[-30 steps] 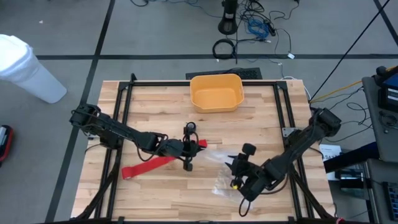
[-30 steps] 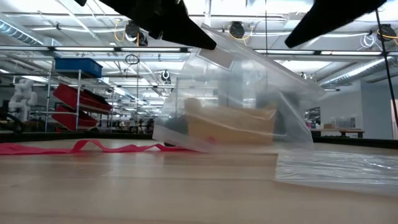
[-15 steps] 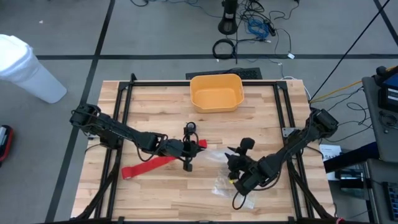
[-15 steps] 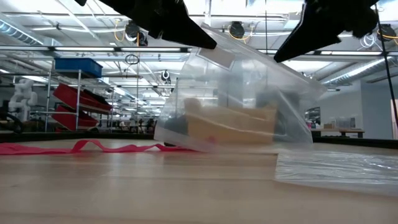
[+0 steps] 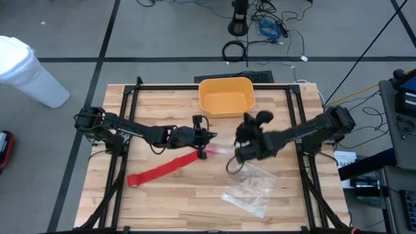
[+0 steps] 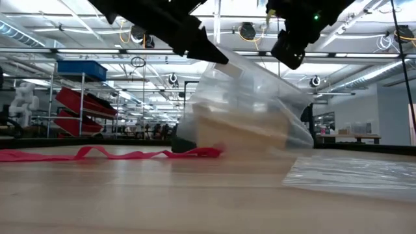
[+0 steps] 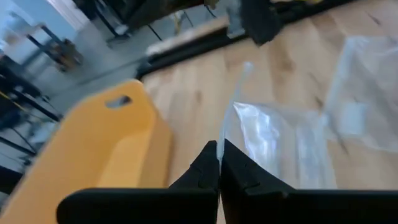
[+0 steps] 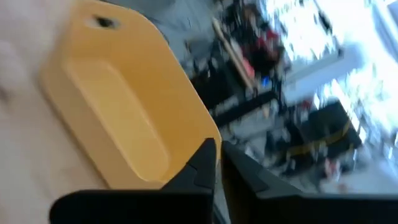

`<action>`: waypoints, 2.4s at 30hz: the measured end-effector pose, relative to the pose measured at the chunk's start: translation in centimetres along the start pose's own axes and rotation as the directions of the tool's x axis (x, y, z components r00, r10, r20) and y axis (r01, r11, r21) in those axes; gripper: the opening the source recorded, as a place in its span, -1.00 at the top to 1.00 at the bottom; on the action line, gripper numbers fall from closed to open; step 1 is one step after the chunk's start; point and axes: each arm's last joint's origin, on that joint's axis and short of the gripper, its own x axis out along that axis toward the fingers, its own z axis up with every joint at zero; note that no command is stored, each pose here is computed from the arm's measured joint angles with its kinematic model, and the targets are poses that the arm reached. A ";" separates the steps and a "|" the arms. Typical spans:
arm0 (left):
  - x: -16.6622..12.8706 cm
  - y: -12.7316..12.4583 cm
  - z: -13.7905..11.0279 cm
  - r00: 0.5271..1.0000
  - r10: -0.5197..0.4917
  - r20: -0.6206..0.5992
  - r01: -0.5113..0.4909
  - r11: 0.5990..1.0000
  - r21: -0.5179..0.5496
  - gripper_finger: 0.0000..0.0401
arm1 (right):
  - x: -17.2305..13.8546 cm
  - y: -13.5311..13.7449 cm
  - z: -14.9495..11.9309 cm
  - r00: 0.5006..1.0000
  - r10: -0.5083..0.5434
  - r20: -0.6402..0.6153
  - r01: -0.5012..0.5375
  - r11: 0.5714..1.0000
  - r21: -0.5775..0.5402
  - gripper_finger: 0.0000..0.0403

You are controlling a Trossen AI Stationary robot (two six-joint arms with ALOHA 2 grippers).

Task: Roll bandage
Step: Open the transparent zip bag

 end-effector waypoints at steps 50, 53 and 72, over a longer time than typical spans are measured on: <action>2.3 6.2 -3.2 0.993 -0.115 0.001 0.111 0.959 -0.262 1.00 | 3.9 -6.0 -8.0 0.786 0.583 0.206 -0.618 0.748 0.243 1.00; 2.9 5.0 -3.9 0.975 -0.223 -0.009 0.215 0.950 -0.227 1.00 | 3.9 -6.2 -7.3 0.779 0.565 0.273 -0.627 0.704 0.333 1.00; 9.1 -2.5 -9.0 0.911 -0.405 0.074 0.410 0.872 -0.269 1.00 | -0.8 4.6 -5.6 0.609 0.710 0.354 -0.793 0.530 0.302 1.00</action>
